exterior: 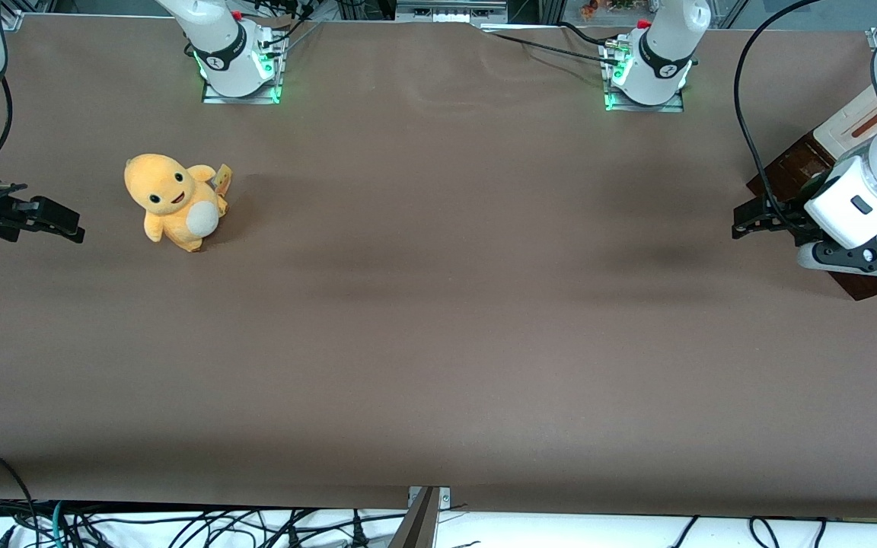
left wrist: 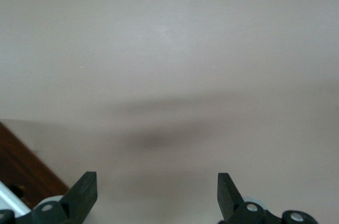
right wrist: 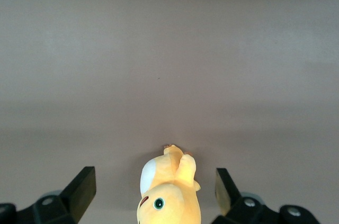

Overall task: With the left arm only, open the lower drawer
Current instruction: 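Move the open left gripper to the white handle of the lower drawer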

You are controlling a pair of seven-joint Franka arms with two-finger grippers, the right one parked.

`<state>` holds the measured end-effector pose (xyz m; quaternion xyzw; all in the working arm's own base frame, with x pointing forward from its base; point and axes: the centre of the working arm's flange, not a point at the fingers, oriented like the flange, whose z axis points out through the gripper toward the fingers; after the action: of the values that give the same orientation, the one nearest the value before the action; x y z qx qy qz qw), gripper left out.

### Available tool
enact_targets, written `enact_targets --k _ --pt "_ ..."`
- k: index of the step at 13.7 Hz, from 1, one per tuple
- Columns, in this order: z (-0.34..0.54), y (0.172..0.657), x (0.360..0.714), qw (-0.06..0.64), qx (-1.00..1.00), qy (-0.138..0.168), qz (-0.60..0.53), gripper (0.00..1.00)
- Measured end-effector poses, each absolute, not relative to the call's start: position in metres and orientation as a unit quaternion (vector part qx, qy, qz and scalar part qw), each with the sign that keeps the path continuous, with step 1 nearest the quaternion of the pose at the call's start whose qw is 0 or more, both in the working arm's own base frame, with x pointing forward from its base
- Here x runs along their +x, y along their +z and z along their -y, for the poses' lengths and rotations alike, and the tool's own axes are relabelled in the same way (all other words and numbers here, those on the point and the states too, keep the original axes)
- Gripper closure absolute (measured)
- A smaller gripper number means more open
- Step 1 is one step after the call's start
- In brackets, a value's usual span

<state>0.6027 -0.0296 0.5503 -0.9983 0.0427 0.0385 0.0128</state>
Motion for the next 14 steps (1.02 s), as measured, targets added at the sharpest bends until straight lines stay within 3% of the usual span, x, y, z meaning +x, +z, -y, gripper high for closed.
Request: enact_targets --k 3,5,9,12,14 --pt "0.018 0.552 0.604 0.119 -0.991 0.036 -0.053 0.00" --pt "0.016 0.538 0.609 0.179 -0.981 0.052 -0.057 0.00" --pt "-0.013 0.462 0.631 0.294 -0.945 0.127 -0.061 0.00" --pt "-0.047 0.402 0.638 0.353 -0.919 0.174 -0.003 0.01" --pt "-0.065 0.364 0.632 0.393 -0.893 0.216 0.047 0.15"
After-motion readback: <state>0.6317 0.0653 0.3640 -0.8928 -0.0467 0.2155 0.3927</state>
